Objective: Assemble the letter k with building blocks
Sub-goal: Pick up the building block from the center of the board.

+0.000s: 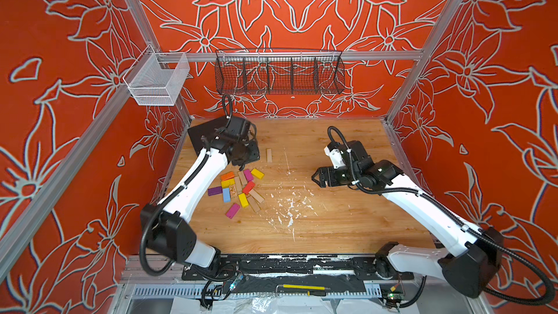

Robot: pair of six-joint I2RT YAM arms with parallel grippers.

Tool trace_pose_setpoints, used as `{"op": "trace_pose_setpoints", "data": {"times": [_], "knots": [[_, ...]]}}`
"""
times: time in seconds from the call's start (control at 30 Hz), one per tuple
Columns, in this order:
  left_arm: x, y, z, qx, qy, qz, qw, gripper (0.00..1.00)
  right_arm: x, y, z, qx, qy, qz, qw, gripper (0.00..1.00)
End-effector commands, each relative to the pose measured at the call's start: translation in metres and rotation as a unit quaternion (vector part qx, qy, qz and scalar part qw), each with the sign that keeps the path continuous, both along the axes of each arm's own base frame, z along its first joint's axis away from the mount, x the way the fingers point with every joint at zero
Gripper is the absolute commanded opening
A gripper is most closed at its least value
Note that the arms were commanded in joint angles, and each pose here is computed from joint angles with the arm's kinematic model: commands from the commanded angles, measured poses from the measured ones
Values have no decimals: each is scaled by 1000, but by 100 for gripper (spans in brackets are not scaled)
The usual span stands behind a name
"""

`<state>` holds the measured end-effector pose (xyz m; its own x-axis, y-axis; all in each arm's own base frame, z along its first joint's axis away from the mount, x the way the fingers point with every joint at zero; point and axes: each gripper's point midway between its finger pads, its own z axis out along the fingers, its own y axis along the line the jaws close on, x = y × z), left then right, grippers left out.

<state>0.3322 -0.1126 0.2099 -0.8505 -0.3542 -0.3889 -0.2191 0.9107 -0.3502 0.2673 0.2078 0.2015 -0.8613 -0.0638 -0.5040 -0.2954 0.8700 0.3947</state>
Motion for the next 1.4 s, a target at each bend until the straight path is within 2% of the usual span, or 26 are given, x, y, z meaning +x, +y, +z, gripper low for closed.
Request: {"op": "trace_pose_setpoints", "data": {"times": [0.0,0.13,0.33,0.47,0.63,0.9,1.1,1.37], "knots": [[-40,19,-26,13,46,75,996,40,7,8,5,4,-11,8,1000,89],[-80,15,-52,-1,82,92,992,38,9,18,0,-1,-14,6,1000,89],[-102,-10,-87,-23,98,84,991,35,1,63,-9,48,-28,20,998,88],[-105,-23,-110,-32,111,72,991,35,-5,87,-24,61,-20,24,998,88],[-109,-19,-131,3,129,65,990,35,-11,107,-39,77,-4,28,997,89],[-103,-12,-153,54,135,45,988,35,-9,112,-53,64,11,21,998,89],[-95,-14,-163,68,131,31,989,43,-8,112,-57,54,17,18,998,89],[-91,-14,-178,88,150,23,984,44,-9,113,-58,54,25,19,998,89]]}}
